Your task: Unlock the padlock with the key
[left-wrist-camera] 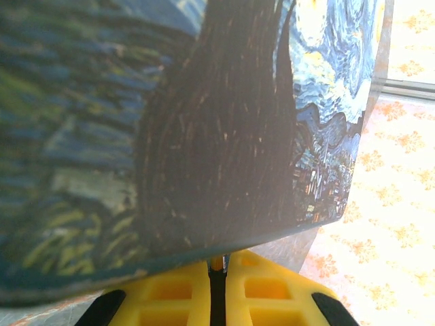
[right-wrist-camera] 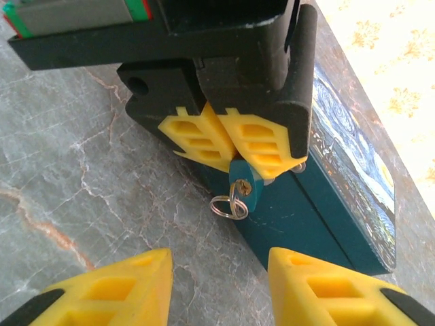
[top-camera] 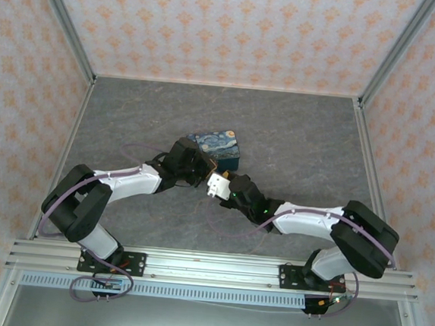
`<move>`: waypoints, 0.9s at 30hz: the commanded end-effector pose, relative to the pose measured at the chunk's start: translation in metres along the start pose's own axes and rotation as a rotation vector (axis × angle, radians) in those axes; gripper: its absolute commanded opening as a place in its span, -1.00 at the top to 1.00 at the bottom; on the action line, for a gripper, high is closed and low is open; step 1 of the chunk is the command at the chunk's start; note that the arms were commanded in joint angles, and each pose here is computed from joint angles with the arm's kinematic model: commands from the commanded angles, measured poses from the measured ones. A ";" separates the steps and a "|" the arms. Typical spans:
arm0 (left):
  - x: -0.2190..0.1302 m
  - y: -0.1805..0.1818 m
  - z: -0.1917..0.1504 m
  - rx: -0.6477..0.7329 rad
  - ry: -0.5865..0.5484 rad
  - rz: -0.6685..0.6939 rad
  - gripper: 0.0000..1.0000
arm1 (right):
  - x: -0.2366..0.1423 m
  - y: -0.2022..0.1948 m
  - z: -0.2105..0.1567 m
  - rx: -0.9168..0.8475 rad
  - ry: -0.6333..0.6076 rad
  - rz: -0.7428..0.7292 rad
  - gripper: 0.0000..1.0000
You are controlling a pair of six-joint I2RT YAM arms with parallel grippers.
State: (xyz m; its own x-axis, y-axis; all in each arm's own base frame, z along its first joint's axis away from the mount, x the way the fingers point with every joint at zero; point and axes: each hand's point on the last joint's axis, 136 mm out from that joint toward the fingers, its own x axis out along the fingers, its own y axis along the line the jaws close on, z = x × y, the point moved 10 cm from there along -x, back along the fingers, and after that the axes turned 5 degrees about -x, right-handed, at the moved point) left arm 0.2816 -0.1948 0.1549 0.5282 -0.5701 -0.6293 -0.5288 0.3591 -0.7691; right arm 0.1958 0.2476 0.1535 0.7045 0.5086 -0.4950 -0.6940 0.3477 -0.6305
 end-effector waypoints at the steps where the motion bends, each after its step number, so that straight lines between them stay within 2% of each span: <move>1: -0.009 -0.022 -0.004 0.003 -0.018 -0.070 1.00 | 0.002 -0.008 0.014 0.045 -0.056 -0.061 0.22; 5: -0.008 -0.023 -0.004 0.003 -0.015 -0.072 1.00 | 0.005 -0.008 0.013 0.056 -0.049 -0.070 0.35; 15: -0.008 -0.024 -0.006 0.005 -0.009 -0.071 1.00 | 0.012 -0.007 0.014 0.078 -0.057 -0.085 0.49; 22: -0.007 -0.023 -0.007 0.006 -0.006 -0.070 1.00 | 0.013 -0.007 0.012 0.102 -0.052 -0.102 0.74; 27: -0.007 -0.023 -0.008 0.007 -0.004 -0.068 1.00 | 0.013 -0.009 0.014 0.140 -0.073 -0.128 0.76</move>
State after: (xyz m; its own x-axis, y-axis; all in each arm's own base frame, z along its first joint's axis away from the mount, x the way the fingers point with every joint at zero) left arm 0.2815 -0.2000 0.1591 0.5279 -0.5806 -0.6199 -0.5215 0.3545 -0.7761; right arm 0.2056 0.2556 0.1515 0.7561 0.4962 -0.4266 -0.6449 0.4545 -0.6144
